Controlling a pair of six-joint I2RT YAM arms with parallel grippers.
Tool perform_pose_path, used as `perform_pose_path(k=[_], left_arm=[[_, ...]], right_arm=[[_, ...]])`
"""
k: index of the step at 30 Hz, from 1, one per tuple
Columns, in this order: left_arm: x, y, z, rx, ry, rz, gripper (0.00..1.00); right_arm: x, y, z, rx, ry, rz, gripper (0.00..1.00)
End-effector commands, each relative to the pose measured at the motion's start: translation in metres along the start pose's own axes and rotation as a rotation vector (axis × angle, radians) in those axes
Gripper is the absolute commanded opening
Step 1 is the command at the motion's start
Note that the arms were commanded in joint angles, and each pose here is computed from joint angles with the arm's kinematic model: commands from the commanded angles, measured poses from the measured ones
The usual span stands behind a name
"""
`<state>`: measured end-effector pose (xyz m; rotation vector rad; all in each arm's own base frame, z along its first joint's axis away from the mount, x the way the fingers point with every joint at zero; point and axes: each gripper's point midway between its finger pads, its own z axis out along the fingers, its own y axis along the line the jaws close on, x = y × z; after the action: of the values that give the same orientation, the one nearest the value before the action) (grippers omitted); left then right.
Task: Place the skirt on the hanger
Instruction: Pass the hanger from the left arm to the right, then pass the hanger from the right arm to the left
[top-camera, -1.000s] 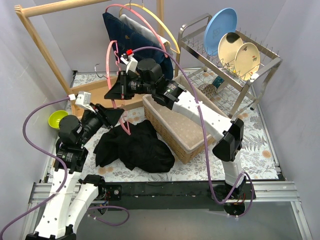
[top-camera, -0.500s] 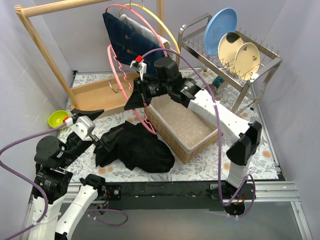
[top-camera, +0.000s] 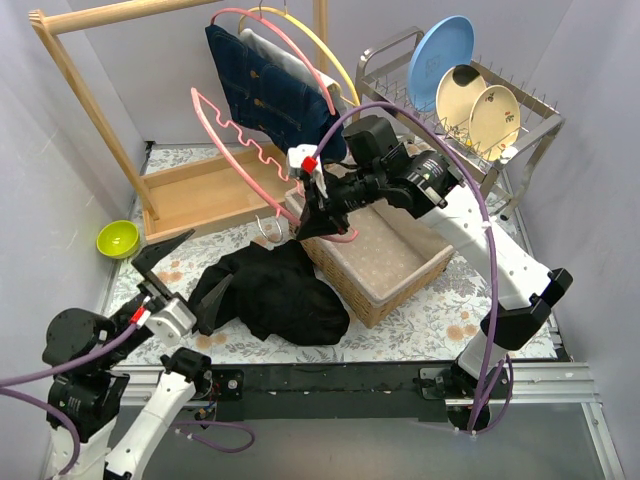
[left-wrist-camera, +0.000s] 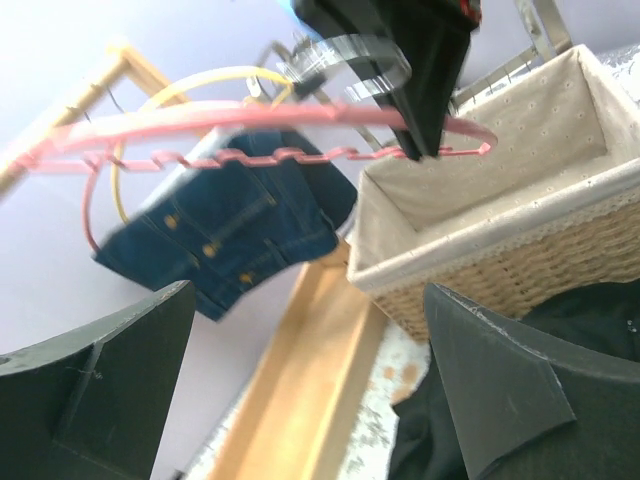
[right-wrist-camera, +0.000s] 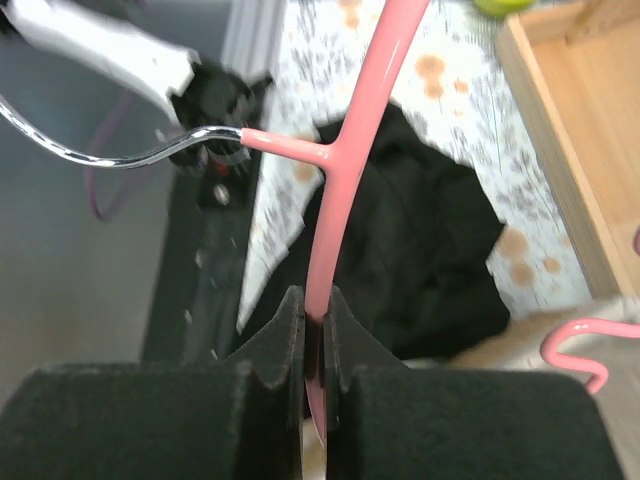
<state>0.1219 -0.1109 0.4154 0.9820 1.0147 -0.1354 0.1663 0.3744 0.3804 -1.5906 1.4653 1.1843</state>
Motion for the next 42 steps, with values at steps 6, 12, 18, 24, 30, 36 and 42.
perform_pose_path(k=[6,12,18,24,30,36,42], left_arm=[[-0.024,-0.01,0.005,0.136,-0.081,0.117,0.98],[0.014,-0.037,0.024,0.276,-0.022,0.112,0.94],[0.068,-0.066,0.031,0.384,0.12,0.104,0.82],[0.099,-0.079,0.033,0.436,0.195,0.16,0.48],[0.124,-0.083,0.035,0.468,0.27,0.237,0.45],[0.141,-0.078,0.037,0.451,0.319,0.34,0.5],[0.144,-0.072,0.039,0.426,0.32,0.396,0.26]], right_arm=[[0.072,0.003,-0.007,0.02,0.349,-0.274,0.01],[0.101,0.012,0.005,-0.009,0.479,-0.318,0.01],[0.121,0.013,0.004,-0.048,0.554,-0.309,0.01],[0.138,0.01,0.004,-0.062,0.613,-0.305,0.01],[0.142,0.012,0.011,-0.087,0.623,-0.303,0.01],[0.141,0.019,0.022,-0.122,0.617,-0.307,0.01],[0.133,0.023,0.031,-0.149,0.581,-0.306,0.01]])
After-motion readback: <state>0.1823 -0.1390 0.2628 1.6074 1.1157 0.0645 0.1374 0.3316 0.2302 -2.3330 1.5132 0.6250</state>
